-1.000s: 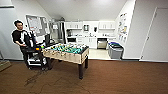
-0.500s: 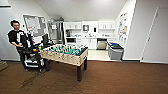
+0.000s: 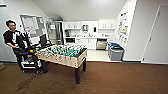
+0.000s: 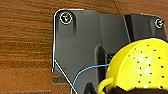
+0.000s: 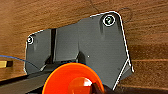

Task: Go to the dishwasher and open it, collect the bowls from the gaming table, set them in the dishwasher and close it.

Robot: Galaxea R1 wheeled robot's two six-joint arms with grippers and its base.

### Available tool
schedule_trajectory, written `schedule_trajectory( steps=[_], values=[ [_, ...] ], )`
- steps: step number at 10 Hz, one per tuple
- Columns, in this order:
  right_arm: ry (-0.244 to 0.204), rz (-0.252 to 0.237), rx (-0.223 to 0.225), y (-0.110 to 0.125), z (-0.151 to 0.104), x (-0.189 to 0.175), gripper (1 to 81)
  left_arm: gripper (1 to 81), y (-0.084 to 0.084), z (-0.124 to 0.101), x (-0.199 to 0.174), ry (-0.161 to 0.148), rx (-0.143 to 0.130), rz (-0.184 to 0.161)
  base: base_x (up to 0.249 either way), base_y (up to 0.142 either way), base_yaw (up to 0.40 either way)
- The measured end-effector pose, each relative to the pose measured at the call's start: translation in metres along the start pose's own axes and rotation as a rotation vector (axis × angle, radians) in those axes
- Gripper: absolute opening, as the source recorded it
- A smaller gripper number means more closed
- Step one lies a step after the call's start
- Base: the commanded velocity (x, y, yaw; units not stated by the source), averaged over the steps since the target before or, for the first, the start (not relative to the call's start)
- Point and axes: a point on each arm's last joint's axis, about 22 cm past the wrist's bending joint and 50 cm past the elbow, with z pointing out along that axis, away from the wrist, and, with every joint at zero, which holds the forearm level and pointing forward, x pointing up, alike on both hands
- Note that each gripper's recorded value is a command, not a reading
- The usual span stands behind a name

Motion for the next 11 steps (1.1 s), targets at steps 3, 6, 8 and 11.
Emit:
schedule_trajectory(
  steps=[3,6,8,11],
  values=[
    [0.004,-0.001,-0.003,0.002,0.0,0.001,1.0,1.0,-0.002,0.0,0.0,0.002,0.002,0.0,0.186,-0.09,0.0],
    [0.007,-0.005,-0.007,0.005,-0.001,0.006,1.0,1.0,0.003,0.0,0.005,0.008,-0.003,0.001,0.186,-0.09,0.0],
    [0.007,-0.005,-0.005,0.003,0.0,0.005,1.0,1.0,0.0,0.0,-0.001,0.0,0.001,0.0,0.186,-0.091,0.0],
    [0.002,-0.005,-0.006,0.004,-0.001,0.001,1.0,1.0,0.0,0.0,0.0,0.003,0.001,0.0,0.186,-0.093,0.0]
  ],
)
